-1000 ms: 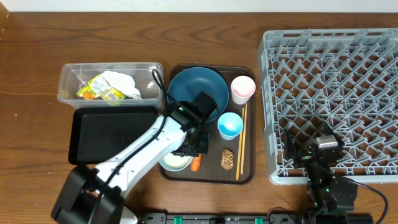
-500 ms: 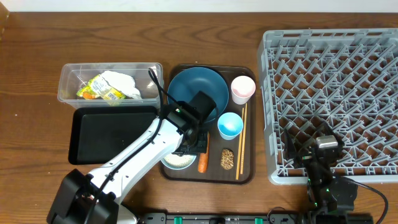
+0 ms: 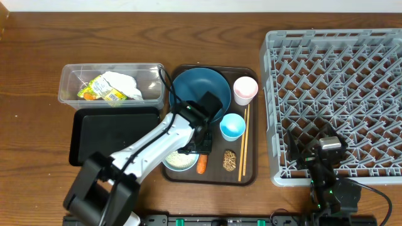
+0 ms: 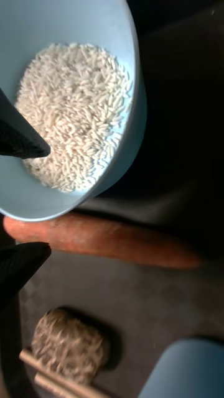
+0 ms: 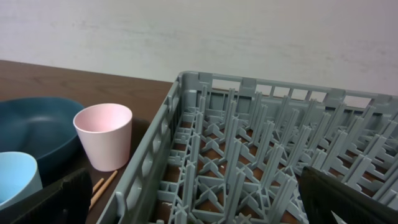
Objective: Sort waste into correct bins and load items into the dishwasher rack
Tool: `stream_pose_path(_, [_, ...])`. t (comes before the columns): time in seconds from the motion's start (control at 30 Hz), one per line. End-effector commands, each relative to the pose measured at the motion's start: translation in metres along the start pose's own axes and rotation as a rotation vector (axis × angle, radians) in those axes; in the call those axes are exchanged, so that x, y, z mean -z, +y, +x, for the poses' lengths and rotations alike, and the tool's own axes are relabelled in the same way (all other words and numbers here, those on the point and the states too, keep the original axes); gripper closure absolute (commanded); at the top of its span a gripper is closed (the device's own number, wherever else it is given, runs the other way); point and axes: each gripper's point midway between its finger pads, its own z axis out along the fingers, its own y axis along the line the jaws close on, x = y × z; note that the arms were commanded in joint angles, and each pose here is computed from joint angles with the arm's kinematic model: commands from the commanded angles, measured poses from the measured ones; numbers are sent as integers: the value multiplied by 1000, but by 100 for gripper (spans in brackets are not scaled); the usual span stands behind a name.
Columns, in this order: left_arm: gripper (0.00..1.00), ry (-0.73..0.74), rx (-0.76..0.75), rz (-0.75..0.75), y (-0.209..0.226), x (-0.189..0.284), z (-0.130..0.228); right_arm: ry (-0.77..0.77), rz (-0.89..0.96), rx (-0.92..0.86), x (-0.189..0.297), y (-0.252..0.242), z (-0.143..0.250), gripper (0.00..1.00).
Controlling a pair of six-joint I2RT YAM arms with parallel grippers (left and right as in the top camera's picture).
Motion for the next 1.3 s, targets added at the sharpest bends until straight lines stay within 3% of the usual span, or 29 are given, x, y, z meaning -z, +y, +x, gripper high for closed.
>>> stream_pose_path(0.0, [55,14,8,-18,1,-8,-2,2,-9,13,0,2,1,1])
stream_pose_path(0.5, [54,33,-8,-32,-2,-19,1,2,-9,13,0,2,1,1])
stream_pose_path(0.53, [55,34,-6,-32,-2,-20,1,2,-9,13,0,2,1,1])
stream_pose_path(0.63, [75,33,-6,-32,-2,-19,0,2,-9,13,0,2,1,1])
stream_pose_path(0.83, [94,34,-5,-32,-1,-19,0,2,-9,13,0,2,1,1])
stream_pose_path(1.27, [94,53,-27,-46,-2,-4,1,2,-9,13,0,2,1,1])
